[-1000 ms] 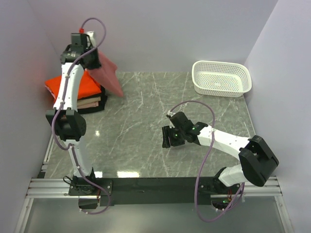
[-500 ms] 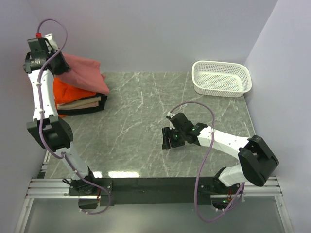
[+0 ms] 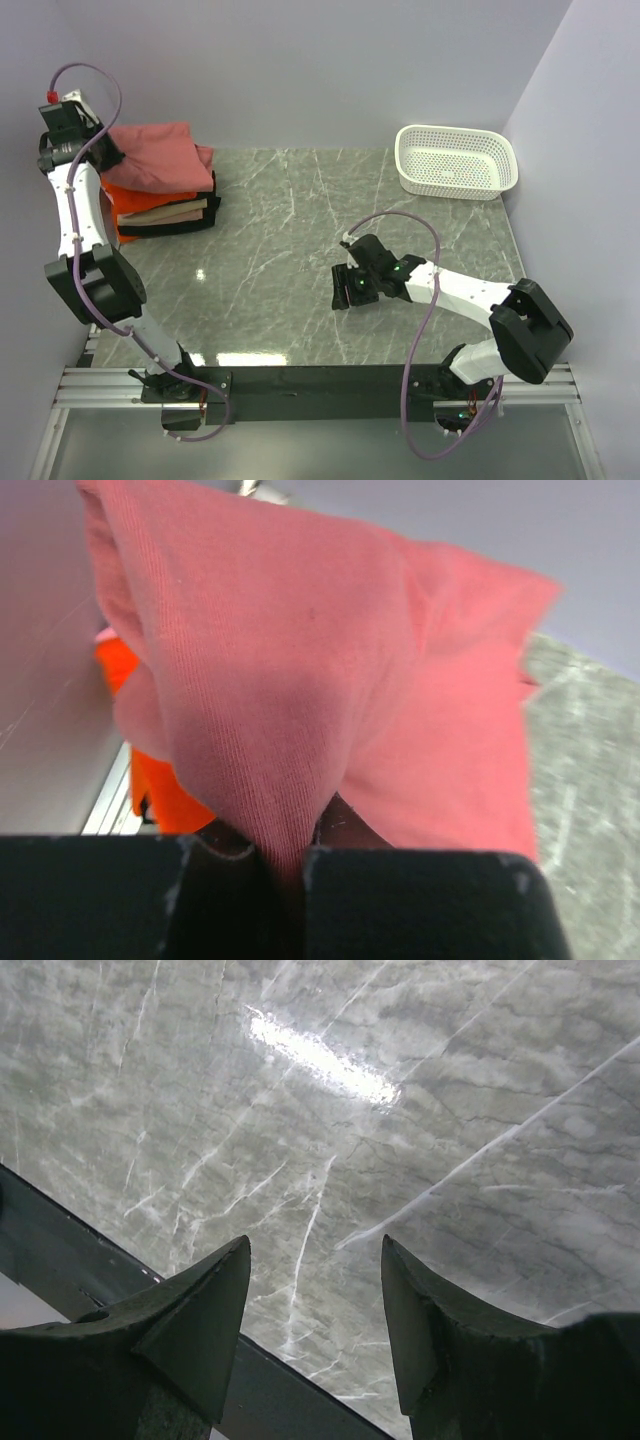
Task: Fold and stack the t-shirts
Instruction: Neatly place the folded tshirt to the corner
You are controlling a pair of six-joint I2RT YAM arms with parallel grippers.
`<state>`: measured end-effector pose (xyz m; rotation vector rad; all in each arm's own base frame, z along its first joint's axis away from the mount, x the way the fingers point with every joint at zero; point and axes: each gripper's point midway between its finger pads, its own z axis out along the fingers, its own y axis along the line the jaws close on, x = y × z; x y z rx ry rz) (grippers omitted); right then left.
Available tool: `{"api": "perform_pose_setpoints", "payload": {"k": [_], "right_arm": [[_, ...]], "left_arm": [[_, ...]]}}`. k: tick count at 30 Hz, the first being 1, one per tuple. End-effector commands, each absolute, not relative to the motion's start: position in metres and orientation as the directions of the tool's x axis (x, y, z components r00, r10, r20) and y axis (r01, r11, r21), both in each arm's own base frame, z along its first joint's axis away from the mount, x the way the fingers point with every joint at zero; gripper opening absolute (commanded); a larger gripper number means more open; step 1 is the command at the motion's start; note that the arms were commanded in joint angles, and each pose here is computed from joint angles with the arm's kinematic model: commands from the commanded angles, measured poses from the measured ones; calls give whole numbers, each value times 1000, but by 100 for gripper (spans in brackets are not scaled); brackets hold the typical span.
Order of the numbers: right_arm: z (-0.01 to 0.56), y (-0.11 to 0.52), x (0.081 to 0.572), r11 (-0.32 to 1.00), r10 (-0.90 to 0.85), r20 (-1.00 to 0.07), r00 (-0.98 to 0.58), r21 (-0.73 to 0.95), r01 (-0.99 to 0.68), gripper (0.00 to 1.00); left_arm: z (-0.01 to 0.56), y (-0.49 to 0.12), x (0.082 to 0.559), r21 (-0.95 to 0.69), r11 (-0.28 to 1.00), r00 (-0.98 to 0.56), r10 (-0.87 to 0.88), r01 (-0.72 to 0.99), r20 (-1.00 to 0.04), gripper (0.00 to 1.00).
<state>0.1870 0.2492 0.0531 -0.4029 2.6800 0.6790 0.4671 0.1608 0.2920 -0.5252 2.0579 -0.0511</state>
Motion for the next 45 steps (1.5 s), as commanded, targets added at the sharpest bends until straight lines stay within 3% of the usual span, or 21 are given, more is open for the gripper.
{"api": "perform_pose_setpoints", "payload": {"k": [1,16,19,20,22,27,35,41,45], "right_arm": [[56,254,185,831,-190,-418,-888,414,-372,62],[60,255,179,826,-173,-427,-887,428,-367,62],[62,255,177,824,-166,-432,-886,433,-365,62],[61,254,177,825,-163,-431,-888,433,-362,62],[63,254,177,825,-160,-433,-887,435,-361,62],[66,255,177,822,-155,-439,-885,439,-362,62],[76,255,184,827,-157,-464,-872,421,-373,62],[89,259,193,827,-160,-494,-855,406,-389,63],[95,255,204,843,-154,-511,-846,378,-382,64]], "left_arm": [[303,190,470,-211,872,-329,-376,-441,-866,0],[198,229,487,-137,760,-405,-479,-635,-779,3],[192,230,485,-128,745,-412,-493,-655,-766,19],[193,231,483,-120,737,-408,-494,-665,-768,34],[205,229,481,-116,734,-395,-484,-670,-781,54],[233,212,477,-125,751,-368,-453,-648,-812,80],[283,174,456,-89,775,-363,-391,-626,-846,96],[313,181,412,-71,687,-280,-387,-724,-879,98],[345,156,380,-122,714,-200,-349,-689,-915,99]]}}
